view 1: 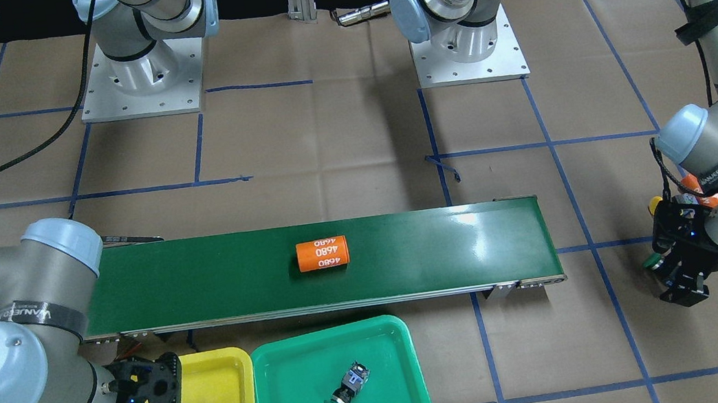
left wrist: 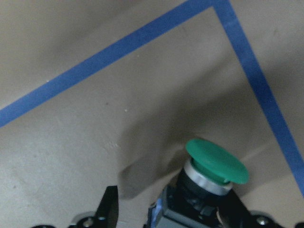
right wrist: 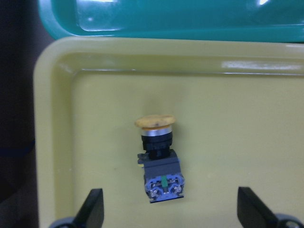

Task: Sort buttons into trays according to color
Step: 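Place the green button on the belt with the left gripper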

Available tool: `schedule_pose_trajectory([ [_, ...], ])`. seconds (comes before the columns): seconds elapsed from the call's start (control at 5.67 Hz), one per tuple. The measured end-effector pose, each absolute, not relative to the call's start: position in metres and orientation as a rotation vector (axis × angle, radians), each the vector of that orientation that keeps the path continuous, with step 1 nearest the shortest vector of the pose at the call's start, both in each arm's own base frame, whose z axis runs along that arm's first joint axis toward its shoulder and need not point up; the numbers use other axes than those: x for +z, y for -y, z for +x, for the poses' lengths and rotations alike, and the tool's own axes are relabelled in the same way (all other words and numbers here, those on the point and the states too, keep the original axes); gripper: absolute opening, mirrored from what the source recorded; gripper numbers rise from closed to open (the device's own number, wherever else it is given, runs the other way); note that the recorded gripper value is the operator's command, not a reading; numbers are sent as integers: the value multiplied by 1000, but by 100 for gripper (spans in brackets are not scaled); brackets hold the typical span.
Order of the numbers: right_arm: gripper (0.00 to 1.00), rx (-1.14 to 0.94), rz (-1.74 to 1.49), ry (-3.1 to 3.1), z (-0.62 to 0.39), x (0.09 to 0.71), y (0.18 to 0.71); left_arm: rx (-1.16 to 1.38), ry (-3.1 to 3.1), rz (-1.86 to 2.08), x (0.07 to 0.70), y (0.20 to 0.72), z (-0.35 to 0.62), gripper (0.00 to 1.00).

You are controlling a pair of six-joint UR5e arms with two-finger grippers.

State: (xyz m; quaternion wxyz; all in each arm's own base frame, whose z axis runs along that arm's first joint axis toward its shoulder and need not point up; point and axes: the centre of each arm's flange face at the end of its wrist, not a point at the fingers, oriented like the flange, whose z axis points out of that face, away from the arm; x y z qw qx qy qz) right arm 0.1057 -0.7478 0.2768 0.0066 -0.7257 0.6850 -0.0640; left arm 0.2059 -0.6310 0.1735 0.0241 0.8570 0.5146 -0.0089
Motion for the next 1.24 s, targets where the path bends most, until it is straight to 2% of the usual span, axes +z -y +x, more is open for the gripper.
schedule_pose_trajectory([
  [0.18,100,-146,-2208,-2173,106,318,726,-32,-1598,2643,176,631,206,6],
  [0.53,100,-60,-2098,-2265,123,399,648,-33,-1638,2604,187,631,204,7],
  [0.88,100,-34,-2081,-2314,133,427,555,-33,-1868,2502,230,611,181,7],
  [1.24,100,-43,-2101,-2334,135,439,528,-26,-2096,2335,264,582,105,7],
])
